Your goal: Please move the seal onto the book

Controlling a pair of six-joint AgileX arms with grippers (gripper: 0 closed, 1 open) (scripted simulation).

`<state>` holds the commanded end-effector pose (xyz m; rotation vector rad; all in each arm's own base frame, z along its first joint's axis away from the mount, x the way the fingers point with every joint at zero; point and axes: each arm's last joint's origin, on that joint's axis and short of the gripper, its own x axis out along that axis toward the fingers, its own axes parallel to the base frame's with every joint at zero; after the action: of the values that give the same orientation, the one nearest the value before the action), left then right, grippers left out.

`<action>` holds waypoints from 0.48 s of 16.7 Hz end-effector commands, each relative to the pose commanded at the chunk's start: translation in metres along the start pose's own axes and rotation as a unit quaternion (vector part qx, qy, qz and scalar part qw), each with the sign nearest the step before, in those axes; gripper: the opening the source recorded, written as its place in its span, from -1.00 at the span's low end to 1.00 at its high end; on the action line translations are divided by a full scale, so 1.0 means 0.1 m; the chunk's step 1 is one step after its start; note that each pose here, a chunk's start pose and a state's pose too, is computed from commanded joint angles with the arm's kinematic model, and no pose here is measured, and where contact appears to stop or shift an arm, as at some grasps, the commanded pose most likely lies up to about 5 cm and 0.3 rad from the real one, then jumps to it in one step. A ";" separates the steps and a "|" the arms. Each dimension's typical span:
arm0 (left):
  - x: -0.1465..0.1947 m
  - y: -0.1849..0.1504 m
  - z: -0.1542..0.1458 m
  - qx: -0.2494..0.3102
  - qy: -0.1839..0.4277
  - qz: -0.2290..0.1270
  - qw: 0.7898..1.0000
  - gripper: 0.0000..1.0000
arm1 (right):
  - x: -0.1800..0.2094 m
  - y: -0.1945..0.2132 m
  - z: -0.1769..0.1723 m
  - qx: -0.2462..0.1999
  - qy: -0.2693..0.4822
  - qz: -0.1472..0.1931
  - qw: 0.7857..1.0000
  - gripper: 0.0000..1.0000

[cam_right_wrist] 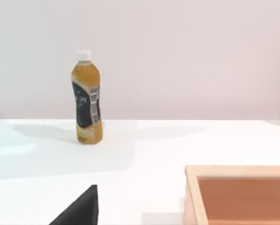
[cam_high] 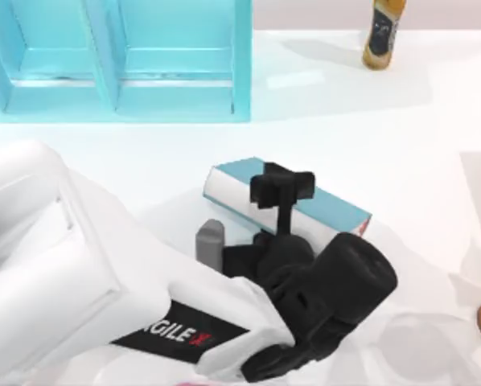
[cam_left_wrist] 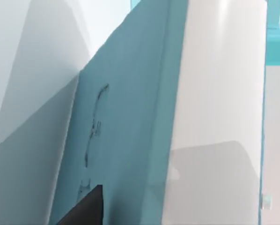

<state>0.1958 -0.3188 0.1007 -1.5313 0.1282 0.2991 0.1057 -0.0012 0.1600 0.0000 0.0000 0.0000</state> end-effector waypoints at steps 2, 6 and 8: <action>0.00 0.00 0.00 0.000 0.000 0.000 1.000 1.00 | 0.00 0.00 0.00 0.000 0.000 0.000 1.000 1.00; 0.00 0.01 0.00 -0.001 -0.002 0.002 1.000 1.00 | 0.00 0.00 0.00 0.000 0.000 0.000 1.000 1.00; 0.02 0.01 -0.02 -0.012 -0.010 0.005 1.000 1.00 | 0.00 0.00 0.00 0.000 0.000 0.000 1.000 1.00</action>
<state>0.1972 -0.3205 0.0995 -1.5504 0.1159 0.3252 0.1057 -0.0012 0.1600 0.0000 0.0000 0.0000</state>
